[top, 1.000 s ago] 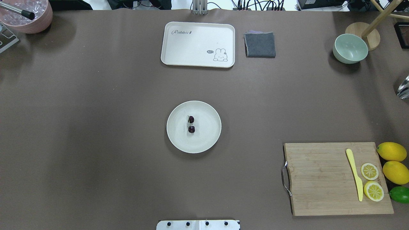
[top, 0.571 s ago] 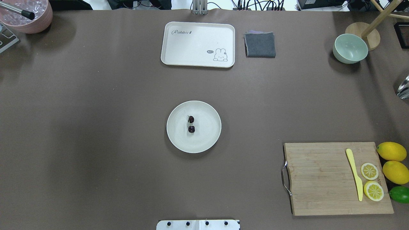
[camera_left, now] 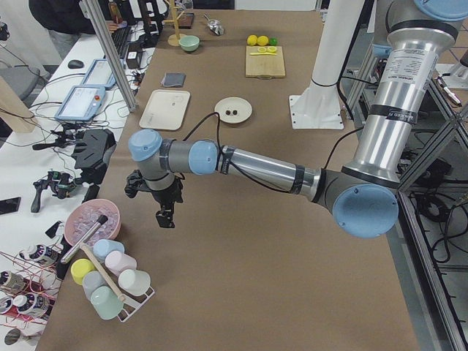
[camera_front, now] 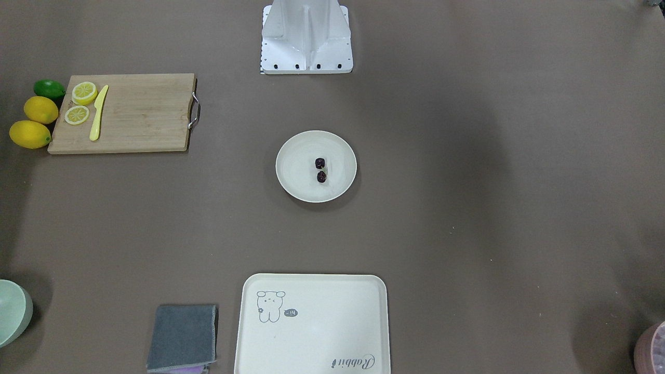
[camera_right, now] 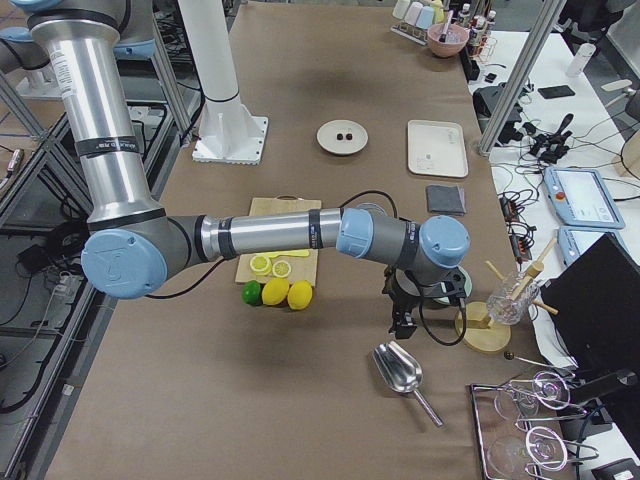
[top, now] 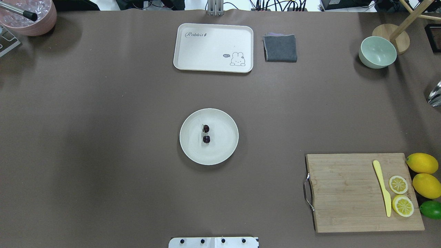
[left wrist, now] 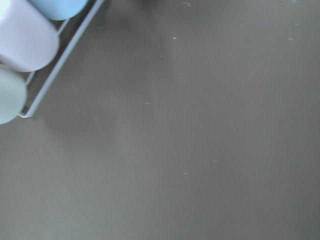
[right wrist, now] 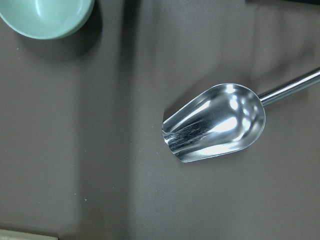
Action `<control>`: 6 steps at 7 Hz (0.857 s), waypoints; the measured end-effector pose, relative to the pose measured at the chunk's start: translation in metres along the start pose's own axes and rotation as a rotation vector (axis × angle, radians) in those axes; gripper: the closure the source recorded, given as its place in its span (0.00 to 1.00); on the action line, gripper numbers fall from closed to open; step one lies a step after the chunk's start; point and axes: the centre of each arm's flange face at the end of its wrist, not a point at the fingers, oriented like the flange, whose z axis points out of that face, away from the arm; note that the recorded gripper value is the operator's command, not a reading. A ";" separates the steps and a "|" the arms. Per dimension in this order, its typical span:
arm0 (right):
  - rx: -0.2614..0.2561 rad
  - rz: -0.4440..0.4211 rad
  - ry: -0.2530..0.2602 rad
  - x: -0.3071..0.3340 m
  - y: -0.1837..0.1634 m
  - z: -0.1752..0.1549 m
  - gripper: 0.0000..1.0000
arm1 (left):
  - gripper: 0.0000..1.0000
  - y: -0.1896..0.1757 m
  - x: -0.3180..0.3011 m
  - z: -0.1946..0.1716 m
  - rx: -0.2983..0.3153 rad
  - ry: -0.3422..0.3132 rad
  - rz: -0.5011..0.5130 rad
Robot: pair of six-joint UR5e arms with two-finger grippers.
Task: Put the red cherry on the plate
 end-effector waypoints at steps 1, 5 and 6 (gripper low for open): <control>-0.001 0.005 0.001 0.005 0.006 0.002 0.00 | 0.02 -0.002 0.003 -0.004 0.007 -0.003 0.009; 0.017 -0.006 0.046 0.013 0.017 -0.005 0.00 | 0.02 0.005 -0.004 0.003 -0.006 -0.001 0.051; 0.028 -0.012 0.056 0.013 0.024 -0.009 0.00 | 0.02 0.014 -0.011 0.012 -0.021 0.002 0.061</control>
